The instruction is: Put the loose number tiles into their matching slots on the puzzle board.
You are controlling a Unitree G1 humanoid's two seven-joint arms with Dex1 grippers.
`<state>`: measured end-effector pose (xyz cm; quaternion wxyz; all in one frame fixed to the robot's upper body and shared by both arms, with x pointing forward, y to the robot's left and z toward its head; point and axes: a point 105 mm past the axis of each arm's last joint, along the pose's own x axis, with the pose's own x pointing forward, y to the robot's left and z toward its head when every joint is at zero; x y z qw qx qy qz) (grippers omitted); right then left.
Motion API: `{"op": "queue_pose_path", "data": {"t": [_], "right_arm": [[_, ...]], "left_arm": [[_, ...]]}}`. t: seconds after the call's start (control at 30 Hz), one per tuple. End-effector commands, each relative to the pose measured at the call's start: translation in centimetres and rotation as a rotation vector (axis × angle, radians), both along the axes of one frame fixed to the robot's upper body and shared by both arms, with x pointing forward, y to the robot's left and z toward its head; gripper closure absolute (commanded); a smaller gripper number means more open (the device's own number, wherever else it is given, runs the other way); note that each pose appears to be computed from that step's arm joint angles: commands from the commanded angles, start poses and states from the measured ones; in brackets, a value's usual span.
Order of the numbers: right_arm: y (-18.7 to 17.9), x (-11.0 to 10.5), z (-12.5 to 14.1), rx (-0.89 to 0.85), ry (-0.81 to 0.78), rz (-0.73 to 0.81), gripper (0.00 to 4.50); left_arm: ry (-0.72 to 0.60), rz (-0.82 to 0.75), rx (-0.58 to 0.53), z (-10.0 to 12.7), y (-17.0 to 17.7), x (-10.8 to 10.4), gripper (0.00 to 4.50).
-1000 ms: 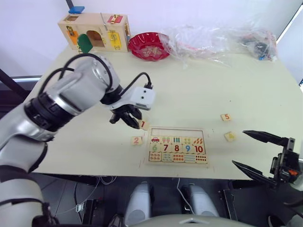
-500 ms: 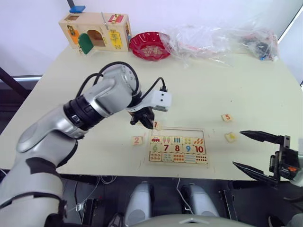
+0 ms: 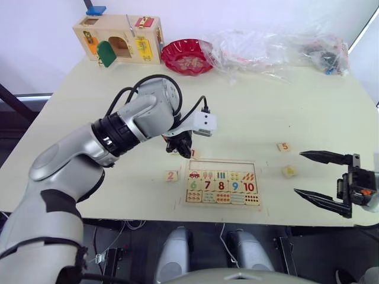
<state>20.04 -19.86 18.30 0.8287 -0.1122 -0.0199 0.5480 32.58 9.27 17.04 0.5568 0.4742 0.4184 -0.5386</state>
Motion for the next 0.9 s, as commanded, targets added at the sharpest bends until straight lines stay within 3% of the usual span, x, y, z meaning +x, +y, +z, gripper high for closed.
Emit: {"op": "queue_pose_path", "data": {"t": [0.03,0.9], "right_arm": [[0.8,0.0,0.4,-0.016,-0.019,0.037,0.0],[0.9,-0.7,0.1,-0.021,0.0,0.017,0.0]], "left_arm": [[-0.01,-0.017,0.021,-0.3,0.1,0.1,3.24],[0.009,-0.049,0.004,-1.7,-1.5,-0.5,3.24]]}}
